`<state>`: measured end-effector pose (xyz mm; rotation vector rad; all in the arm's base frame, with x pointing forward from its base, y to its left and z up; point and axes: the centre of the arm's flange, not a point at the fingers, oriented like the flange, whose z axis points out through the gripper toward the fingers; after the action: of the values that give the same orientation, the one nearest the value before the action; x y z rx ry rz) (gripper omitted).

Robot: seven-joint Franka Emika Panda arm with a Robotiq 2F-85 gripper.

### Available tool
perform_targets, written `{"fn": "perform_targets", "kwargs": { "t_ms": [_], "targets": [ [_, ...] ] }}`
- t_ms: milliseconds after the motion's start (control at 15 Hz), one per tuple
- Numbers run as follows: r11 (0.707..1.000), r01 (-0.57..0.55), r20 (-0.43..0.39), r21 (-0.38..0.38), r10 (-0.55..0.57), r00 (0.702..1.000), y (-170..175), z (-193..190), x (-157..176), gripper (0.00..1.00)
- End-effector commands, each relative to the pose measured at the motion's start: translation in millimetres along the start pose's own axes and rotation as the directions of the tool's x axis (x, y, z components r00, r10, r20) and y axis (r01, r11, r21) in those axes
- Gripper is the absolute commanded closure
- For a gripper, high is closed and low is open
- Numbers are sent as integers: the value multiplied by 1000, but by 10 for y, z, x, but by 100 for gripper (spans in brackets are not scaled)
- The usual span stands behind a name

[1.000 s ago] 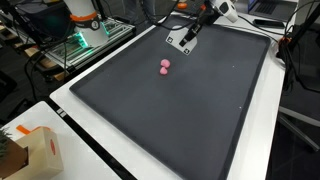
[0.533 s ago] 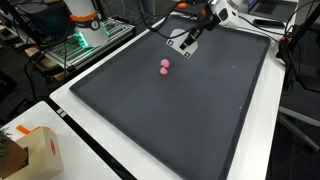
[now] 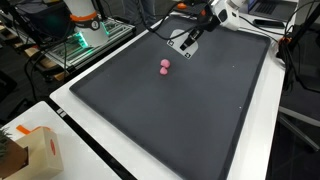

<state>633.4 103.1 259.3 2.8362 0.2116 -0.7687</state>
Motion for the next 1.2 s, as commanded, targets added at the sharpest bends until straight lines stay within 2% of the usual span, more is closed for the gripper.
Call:
{"fn": "perform_targets", "kwargs": {
  "t_ms": [0, 267, 467, 867, 1133],
  "targets": [
    [991, -69, 13, 116, 68, 998, 295, -34, 102, 99],
    [962, -152, 24, 225, 151, 988, 717, -7, 158, 99],
    [925, -220, 46, 310, 216, 975, 999, 56, 164, 99],
    [807, -334, 111, 487, 322, 940, 1510, 326, 91, 99],
    [735, -390, 137, 555, 382, 914, 1853, 468, -24, 99]
  ]
}}
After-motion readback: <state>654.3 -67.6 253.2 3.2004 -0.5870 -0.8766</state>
